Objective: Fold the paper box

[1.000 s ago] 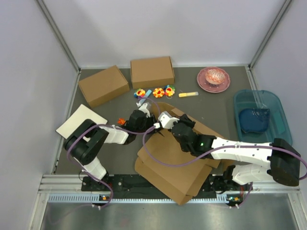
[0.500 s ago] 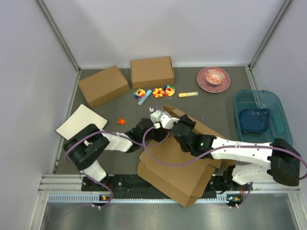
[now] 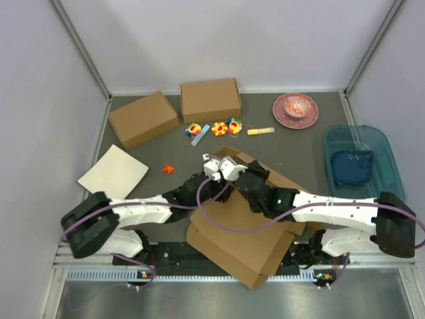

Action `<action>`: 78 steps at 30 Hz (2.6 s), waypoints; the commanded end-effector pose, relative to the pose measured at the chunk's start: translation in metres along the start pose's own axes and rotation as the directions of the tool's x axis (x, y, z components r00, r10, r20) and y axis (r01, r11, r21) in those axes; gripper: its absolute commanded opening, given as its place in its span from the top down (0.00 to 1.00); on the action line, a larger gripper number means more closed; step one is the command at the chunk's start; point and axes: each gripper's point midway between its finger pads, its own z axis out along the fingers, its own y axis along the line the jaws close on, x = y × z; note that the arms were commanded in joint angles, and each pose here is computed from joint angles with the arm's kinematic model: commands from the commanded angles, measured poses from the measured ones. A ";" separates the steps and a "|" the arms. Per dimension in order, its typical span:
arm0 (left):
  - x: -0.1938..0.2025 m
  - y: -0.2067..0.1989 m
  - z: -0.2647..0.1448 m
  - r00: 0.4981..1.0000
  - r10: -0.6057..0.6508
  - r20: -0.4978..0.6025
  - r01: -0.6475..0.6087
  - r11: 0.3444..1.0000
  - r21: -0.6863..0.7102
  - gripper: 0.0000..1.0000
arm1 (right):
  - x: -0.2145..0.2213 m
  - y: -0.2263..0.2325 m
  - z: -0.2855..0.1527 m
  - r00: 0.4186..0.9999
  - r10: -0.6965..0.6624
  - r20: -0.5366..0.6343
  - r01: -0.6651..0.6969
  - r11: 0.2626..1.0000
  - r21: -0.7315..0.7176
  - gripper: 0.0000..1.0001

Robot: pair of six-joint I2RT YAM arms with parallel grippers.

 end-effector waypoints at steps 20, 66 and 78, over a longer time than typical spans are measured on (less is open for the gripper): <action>-0.085 0.078 -0.069 0.918 -0.155 0.364 0.231 0.957 -0.175 0.17 | -0.019 0.002 -0.009 0.994 0.098 0.053 -0.096 0.995 -0.038 1.00; -0.083 0.051 -0.037 0.967 -0.123 0.221 0.132 0.991 -0.027 0.31 | -0.016 0.002 -0.011 0.995 0.088 0.050 -0.087 0.996 -0.015 1.00; -0.063 0.071 -0.030 0.968 -0.124 0.216 0.150 0.983 -0.107 0.31 | -0.008 0.007 -0.010 0.997 0.069 0.037 -0.068 0.997 -0.018 1.00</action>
